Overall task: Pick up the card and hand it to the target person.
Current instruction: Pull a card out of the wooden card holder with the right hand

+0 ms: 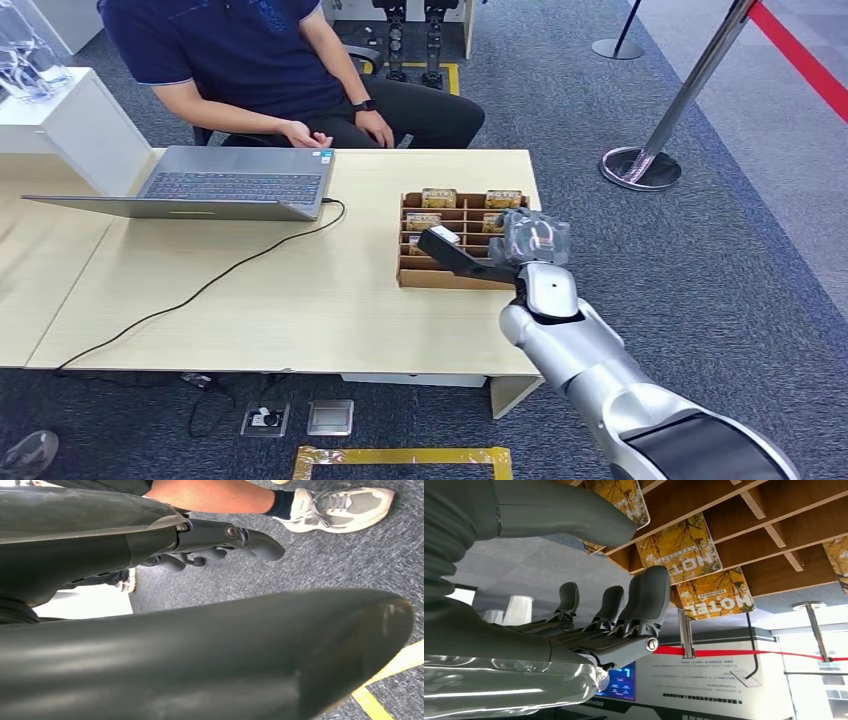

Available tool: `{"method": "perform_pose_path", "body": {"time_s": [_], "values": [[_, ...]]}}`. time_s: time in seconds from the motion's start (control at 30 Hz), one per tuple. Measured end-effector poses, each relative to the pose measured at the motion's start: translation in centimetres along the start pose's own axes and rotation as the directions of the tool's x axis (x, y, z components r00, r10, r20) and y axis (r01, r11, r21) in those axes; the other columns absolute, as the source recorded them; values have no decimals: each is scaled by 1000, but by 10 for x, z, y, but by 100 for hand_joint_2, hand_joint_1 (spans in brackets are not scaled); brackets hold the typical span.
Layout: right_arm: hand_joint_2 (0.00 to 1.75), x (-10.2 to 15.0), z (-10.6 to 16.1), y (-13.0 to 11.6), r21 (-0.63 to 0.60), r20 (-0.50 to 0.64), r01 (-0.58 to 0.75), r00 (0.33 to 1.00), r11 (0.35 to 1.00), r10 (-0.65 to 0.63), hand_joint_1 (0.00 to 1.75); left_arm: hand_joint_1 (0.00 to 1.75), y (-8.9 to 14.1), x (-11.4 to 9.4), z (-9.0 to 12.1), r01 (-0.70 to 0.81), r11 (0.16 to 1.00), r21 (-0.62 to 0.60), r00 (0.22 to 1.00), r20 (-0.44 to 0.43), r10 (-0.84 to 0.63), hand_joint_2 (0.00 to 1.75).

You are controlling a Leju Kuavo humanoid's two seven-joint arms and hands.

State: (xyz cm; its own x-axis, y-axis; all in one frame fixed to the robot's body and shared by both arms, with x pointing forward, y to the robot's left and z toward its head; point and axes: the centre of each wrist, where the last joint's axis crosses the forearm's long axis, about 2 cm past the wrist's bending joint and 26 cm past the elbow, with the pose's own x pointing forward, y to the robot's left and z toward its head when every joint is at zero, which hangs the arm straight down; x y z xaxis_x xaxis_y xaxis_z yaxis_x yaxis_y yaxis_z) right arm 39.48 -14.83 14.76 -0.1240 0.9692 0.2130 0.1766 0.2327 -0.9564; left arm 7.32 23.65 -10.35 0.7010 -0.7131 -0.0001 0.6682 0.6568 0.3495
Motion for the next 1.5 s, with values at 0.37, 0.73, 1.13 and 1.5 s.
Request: {"method": "perform_pose_path", "body": {"time_s": [0.37,0.73,1.13,1.5], "values": [[175,-6,2,8,26,-26,-14,1000,1000,15,99,0,1,1,0,2,1000,-1,1000,2,-1,0],[175,-12,6,15,46,-34,-23,999,999,25,72,0,2,0,-1,5,1000,-6,1000,3,-5,0],[175,-16,9,20,47,-52,-27,998,999,30,80,0,4,-1,-2,20,1000,4,1000,15,-20,0],[175,-17,10,21,43,-52,-42,998,998,44,111,0,4,-2,-2,20,1000,8,1000,15,-20,0]]}}
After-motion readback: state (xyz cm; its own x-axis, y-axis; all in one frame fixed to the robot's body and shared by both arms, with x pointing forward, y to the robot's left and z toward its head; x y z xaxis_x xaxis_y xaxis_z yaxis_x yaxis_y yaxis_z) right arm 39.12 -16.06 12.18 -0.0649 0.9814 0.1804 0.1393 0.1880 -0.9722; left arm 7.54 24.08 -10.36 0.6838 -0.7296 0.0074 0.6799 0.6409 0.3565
